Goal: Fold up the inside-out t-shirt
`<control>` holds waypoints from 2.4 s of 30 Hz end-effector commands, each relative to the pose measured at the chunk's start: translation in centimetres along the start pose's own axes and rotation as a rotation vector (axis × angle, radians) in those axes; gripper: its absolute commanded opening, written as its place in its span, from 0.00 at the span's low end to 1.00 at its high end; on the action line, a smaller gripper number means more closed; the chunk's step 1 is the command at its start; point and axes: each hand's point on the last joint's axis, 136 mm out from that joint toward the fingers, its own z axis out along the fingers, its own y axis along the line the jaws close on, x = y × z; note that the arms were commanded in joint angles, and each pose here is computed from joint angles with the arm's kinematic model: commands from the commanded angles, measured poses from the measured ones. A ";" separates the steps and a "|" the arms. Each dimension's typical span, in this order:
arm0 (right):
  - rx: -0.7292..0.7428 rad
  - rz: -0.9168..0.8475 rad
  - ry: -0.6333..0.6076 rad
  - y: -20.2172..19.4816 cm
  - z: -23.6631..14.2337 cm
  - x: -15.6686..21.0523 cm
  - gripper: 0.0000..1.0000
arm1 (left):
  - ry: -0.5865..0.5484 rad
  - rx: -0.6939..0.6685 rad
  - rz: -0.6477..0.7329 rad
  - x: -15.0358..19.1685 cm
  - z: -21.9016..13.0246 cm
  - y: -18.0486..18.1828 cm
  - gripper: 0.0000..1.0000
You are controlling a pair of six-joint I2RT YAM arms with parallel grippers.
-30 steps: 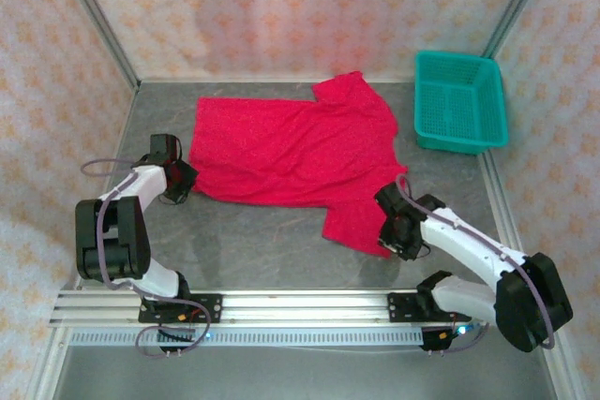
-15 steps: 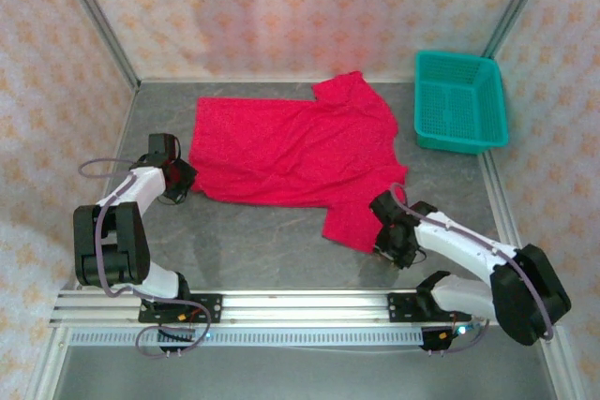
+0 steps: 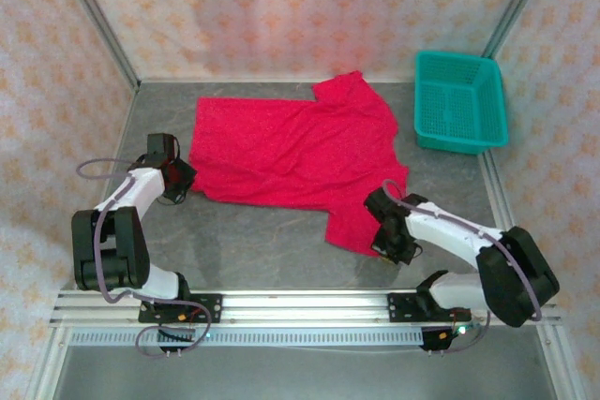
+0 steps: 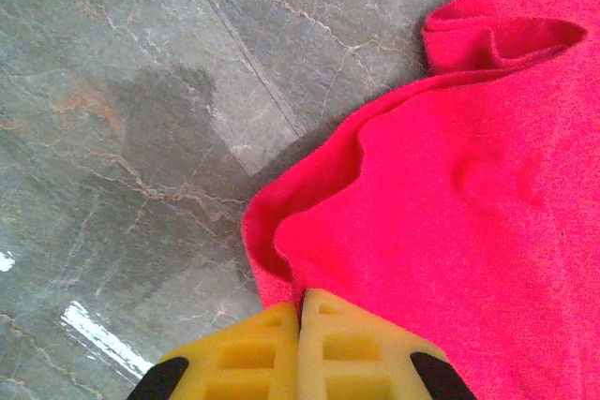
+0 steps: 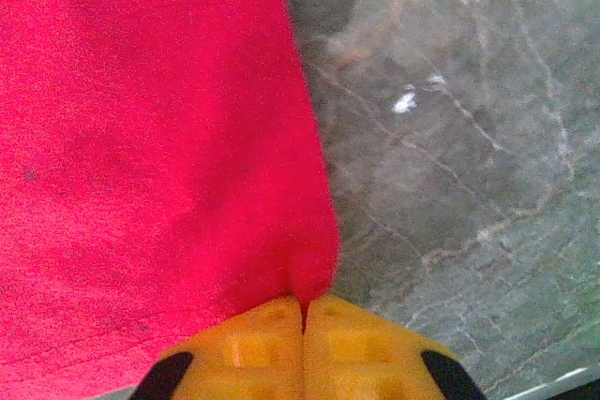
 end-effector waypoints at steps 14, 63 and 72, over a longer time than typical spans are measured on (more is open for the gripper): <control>-0.207 0.027 -0.304 -1.5 -13.3 -2.5 0.00 | -0.023 -0.027 0.088 2.2 -7.5 3.0 0.00; -0.248 0.016 -0.459 11.3 -18.6 -23.4 0.00 | -0.030 -0.263 0.165 -3.2 -2.3 1.4 0.00; -0.208 0.003 -0.444 12.6 -18.0 -25.6 0.00 | -0.010 -0.277 0.170 -3.7 -1.0 0.8 0.00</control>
